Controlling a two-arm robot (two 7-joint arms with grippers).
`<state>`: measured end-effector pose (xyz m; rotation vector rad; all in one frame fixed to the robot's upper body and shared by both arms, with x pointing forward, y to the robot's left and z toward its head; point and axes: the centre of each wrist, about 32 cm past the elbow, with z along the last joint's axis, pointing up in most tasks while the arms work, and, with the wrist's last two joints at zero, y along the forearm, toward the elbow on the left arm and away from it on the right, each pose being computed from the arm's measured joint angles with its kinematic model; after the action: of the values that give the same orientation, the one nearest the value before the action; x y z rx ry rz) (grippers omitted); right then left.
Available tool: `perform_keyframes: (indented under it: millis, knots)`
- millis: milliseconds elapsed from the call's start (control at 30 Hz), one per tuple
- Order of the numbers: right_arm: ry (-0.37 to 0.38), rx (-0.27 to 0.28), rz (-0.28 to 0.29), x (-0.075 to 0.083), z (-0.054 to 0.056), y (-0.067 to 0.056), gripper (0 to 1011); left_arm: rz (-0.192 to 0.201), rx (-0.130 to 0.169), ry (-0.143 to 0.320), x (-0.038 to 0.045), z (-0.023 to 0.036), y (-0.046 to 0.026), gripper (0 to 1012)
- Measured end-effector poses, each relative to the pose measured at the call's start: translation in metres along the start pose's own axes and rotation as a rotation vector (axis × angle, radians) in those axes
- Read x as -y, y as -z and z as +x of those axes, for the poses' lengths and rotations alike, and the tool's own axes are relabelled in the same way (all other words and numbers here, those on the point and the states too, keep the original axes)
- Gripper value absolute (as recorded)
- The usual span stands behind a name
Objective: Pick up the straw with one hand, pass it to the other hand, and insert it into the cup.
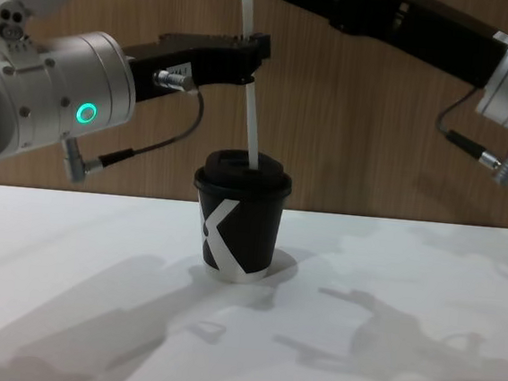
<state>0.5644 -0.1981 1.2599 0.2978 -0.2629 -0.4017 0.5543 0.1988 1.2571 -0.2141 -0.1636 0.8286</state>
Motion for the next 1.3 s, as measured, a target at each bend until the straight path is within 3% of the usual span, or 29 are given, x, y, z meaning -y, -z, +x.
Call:
perform_keyframes:
  millis: [767,1033,1300]
  knots:
    - [0.000,0.000,0.000,0.000,0.000,0.000,1001,0.043,-0.018,-0.006,0.0070,0.0031,0.0123,15]
    - [0.000,0.000,0.000,0.000,0.000,0.000,1001,0.062,-0.032,-0.005,0.0091,0.0045,0.0157,169]
    - [0.000,0.000,0.000,0.000,0.000,0.000,1001,0.075,-0.045,-0.002,0.0064,0.0060,0.0175,441]
